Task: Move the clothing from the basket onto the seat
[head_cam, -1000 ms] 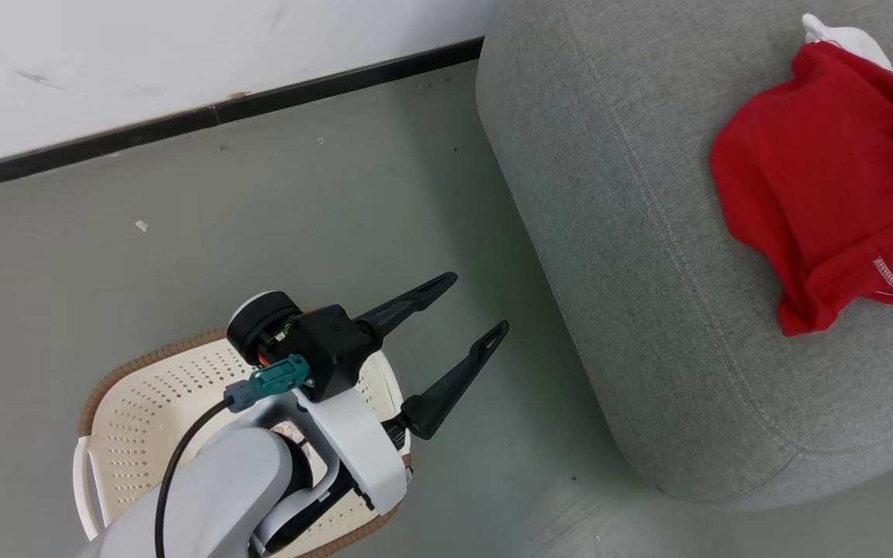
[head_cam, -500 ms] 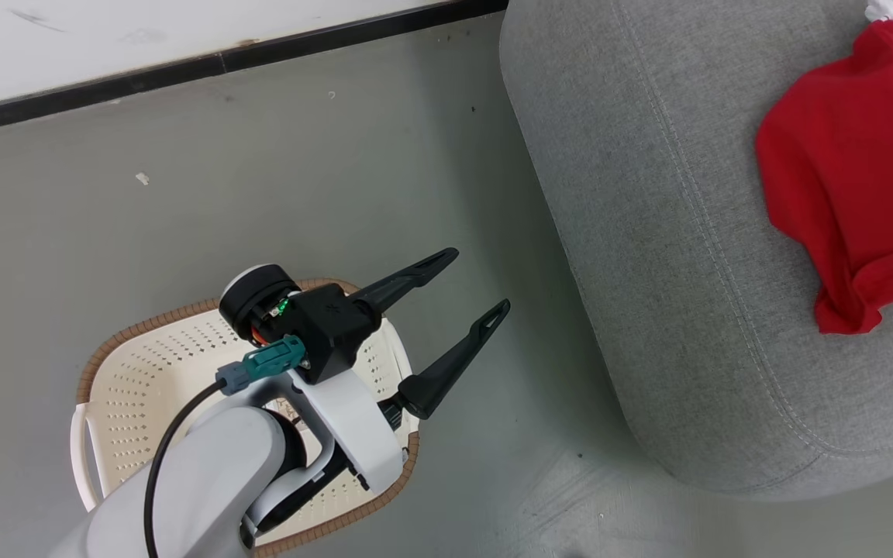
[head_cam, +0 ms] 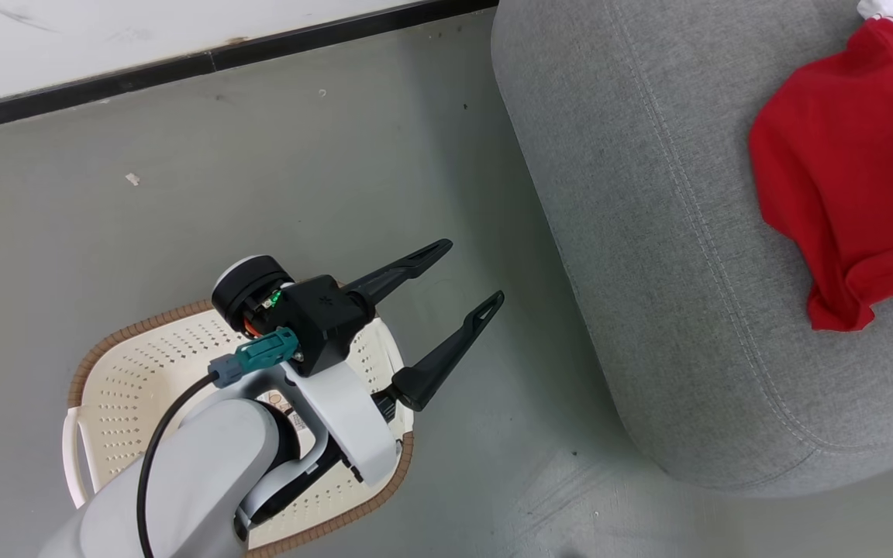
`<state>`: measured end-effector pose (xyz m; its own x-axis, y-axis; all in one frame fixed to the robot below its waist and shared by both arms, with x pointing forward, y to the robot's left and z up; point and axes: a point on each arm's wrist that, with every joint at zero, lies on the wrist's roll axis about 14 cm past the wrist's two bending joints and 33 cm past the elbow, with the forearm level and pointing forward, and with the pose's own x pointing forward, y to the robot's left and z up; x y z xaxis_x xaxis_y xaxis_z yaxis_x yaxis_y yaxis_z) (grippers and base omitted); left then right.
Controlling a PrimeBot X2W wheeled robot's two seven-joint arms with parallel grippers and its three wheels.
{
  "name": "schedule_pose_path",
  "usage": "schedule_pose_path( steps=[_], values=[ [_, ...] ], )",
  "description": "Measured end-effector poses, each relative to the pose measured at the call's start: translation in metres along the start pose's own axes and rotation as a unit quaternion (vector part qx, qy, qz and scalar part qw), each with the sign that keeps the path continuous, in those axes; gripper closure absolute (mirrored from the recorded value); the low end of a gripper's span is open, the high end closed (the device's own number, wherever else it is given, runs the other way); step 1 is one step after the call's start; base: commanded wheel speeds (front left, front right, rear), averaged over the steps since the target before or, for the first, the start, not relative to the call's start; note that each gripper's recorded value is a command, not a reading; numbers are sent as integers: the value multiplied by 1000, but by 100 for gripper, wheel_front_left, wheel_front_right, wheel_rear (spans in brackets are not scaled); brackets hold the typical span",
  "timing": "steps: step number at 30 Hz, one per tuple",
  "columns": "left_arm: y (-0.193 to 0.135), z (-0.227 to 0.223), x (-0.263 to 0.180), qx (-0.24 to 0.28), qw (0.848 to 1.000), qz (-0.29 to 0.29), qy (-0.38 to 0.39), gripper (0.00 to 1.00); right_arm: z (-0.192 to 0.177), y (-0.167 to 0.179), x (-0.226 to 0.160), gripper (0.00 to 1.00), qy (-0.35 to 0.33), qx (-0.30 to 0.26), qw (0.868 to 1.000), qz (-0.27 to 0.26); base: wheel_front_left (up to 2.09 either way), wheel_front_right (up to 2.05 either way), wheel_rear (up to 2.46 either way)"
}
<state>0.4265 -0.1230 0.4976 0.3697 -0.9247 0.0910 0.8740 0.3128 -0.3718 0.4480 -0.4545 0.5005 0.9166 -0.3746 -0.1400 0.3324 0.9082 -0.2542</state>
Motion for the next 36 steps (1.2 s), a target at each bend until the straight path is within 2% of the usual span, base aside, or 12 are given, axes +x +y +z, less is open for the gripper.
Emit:
schedule_pose_path(
  steps=[4, 5, 7, 8, 10, 12, 13, 19, 30, 36],
  values=[
    [-1, 0, 1, 0, 1000, -1, 0, 0, -6, 4, -2, 100, 10, -1, 1000, 6, 0, 0, 0],
    [-1, 0, 1, 1, 1000, -2, 0, 0, -7, 7, -2, 92, 11, 0, 1000, 9, 0, 0, 0],
    [-2, 1, 1, 2, 1000, -3, 0, 0, -8, 11, -2, 62, 12, 3, 1000, 13, 0, 0, 0],
    [-2, 1, 1, 2, 1000, -3, 1, 0, -8, 12, -2, 53, 12, 3, 1000, 15, 0, 0, 0],
    [-2, 1, 1, 3, 1000, -3, 1, 0, -8, 14, -3, 22, 12, 1, 1000, 19, 0, 0, 0],
    [-3, 2, 1, 5, 1000, -3, 1, 0, -7, 16, -3, 4, 11, 0, 1000, 23, 0, 0, 0],
    [-3, 2, 1, 6, 1000, -3, 0, 0, -6, 17, -3, 0, 10, -1, 1000, 24, 0, 0, 0],
    [-7, 8, 2, 10, 1000, -6, -9, 0, -1, 22, -3, 0, 8, 12, 999, 32, 0, 0, 0],
    [-12, 18, 2, 25, 999, -6, -22, 0, 14, 10, -12, 0, -4, -4, 999, 35, 0, 0, 0],
    [-16, 27, 2, 33, 999, -5, -32, 0, 31, 0, -19, 0, -27, 11, 999, 28, 0, 0, 0]
  ],
)
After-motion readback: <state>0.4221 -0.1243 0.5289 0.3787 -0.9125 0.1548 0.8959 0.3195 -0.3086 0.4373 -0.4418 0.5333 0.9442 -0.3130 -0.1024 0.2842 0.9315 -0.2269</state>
